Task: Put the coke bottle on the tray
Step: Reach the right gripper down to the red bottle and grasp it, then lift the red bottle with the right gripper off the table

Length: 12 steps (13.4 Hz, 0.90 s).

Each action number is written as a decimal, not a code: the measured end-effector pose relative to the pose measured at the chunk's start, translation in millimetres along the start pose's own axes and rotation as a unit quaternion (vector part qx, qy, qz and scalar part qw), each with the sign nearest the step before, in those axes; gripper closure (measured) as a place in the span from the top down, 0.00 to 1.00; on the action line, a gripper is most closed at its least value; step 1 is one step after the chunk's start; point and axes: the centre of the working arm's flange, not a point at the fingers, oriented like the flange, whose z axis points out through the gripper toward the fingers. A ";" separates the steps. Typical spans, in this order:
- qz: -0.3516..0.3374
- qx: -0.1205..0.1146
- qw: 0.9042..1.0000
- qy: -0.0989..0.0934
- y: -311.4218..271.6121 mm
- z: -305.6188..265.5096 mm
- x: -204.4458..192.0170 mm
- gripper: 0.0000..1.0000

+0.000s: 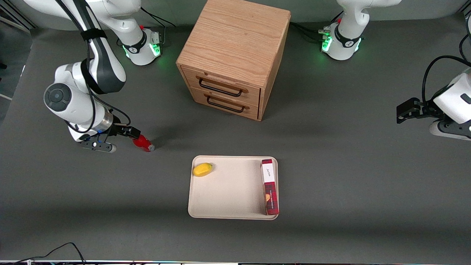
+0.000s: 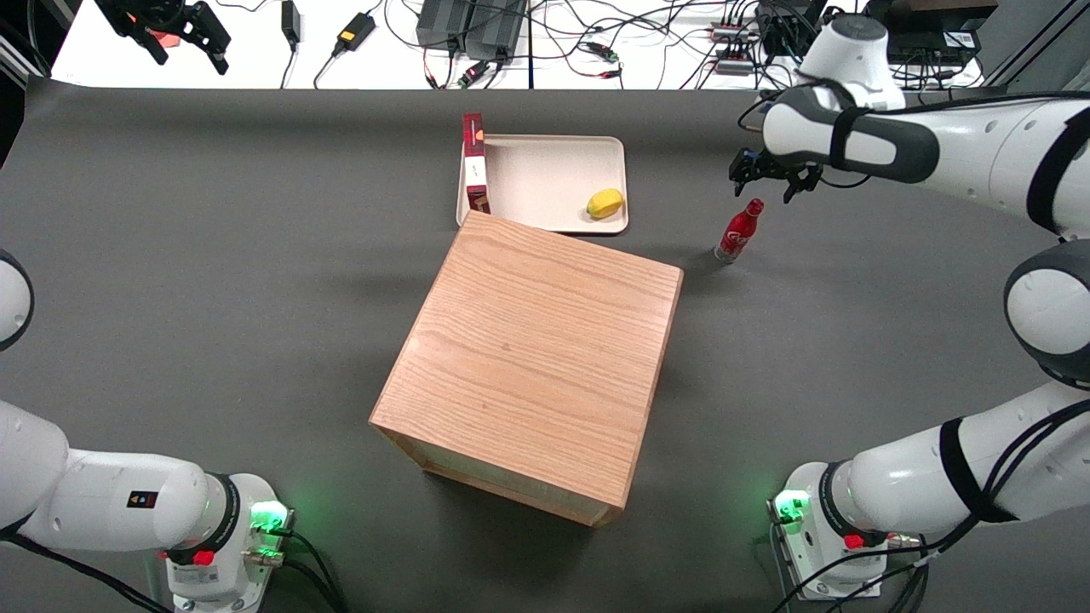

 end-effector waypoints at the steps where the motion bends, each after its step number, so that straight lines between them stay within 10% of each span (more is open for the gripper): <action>1: 0.001 0.002 1.000 0.003 0.5 8.9 -1.7 1.00; 6: 0.006 0.003 1.000 0.003 -4.9 21.9 -8.5 0.93; 12: -0.003 -0.004 1.000 0.009 -5.6 22.3 -9.2 0.32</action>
